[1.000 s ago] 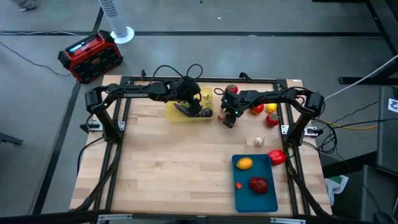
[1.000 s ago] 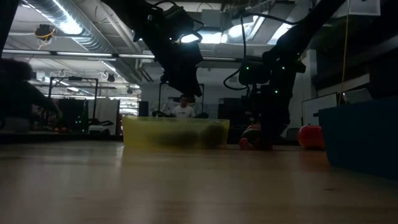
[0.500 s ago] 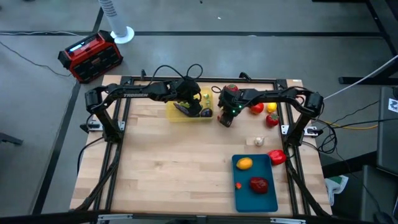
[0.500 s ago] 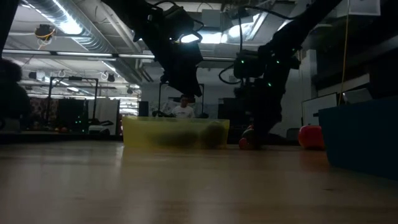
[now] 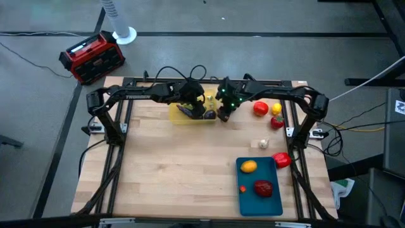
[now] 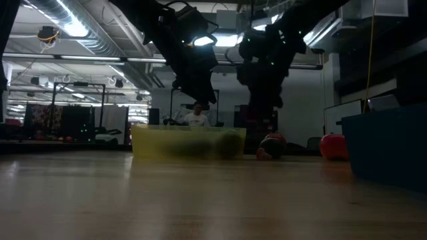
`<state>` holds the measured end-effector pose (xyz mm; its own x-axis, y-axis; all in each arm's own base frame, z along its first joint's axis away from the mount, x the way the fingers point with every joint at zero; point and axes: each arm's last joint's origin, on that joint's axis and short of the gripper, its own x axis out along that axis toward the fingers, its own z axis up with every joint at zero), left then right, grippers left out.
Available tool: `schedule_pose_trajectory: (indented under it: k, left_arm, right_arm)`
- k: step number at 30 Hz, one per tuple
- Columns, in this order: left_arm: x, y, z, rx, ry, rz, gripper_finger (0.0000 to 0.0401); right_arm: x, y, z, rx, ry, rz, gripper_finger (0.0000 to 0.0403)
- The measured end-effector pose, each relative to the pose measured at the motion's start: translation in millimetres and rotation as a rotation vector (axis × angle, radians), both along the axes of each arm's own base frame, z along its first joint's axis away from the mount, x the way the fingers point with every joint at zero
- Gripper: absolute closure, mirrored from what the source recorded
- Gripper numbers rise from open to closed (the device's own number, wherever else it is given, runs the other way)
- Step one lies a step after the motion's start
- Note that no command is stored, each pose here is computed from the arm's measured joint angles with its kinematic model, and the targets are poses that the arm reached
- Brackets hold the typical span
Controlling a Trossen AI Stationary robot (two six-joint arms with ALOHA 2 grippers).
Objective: Sort produce into baskets
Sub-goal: Put the red chili into the yellow bin
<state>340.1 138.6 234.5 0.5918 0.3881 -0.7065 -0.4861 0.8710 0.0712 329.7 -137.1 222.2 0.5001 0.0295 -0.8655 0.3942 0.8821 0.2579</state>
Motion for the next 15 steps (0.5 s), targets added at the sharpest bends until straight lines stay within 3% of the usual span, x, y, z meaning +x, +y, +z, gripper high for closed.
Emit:
schedule_pose_trajectory:
  k: [6,15]
  left_arm:
    - [0,0,0,-0.001,-0.007,0.003,0.0196]
    - [1,-1,0,-0.003,-0.008,0.003,0.0196]
  right_arm:
    - [12,-5,8,-0.070,-0.138,-0.004,0.0290]
    - [14,-7,10,-0.091,-0.169,-0.009,0.0290]
